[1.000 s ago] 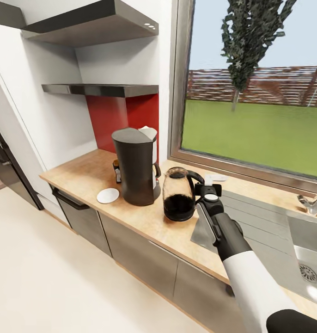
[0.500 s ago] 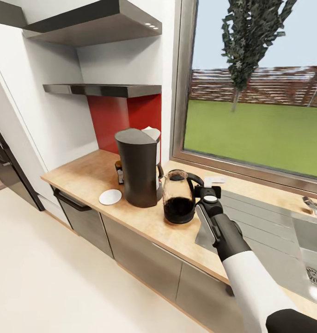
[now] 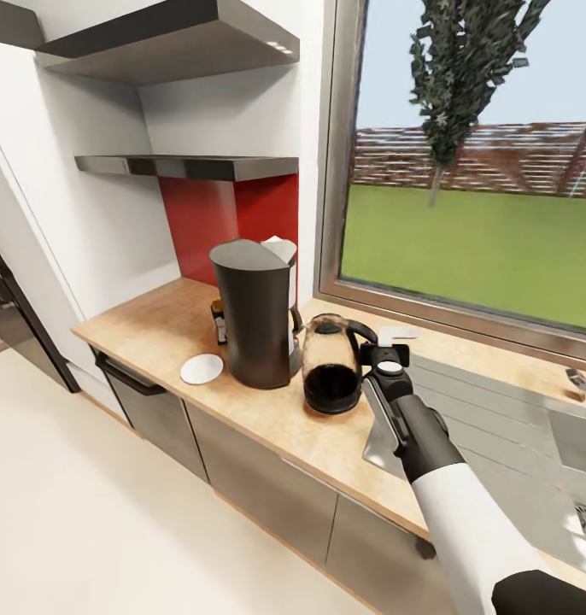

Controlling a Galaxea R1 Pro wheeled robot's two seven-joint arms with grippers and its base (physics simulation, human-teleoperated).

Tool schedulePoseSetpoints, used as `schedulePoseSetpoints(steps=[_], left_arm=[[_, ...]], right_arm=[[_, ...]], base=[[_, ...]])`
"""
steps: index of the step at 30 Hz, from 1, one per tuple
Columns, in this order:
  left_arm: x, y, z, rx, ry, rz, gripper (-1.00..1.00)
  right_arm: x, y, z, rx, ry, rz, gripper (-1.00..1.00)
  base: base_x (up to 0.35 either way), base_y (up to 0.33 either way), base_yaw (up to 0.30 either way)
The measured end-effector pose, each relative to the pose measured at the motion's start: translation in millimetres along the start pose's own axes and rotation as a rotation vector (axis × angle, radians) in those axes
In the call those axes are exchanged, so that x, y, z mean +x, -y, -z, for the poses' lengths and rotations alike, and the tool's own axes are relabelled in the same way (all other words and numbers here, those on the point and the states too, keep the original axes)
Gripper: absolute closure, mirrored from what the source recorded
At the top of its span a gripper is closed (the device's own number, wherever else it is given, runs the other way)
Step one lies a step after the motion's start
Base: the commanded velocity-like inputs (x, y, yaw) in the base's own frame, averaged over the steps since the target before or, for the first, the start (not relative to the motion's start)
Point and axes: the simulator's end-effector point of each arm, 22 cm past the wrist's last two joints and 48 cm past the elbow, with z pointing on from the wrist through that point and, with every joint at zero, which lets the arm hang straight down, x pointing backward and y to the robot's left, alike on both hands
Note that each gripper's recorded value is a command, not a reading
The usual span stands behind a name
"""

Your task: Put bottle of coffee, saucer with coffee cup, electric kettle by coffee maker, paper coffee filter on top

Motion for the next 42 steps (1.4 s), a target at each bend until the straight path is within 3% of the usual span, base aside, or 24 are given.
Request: schedulePoseSetpoints(steps=[42], left_arm=[[0.2, 0.4, 0.0, 0.001, -0.001, -0.001, -1.0]], right_arm=[[12.3, -1.8, -7.0, 0.003, 0.012, -0.005, 1.0]], base=[[0.034, 0.008, 0.0]])
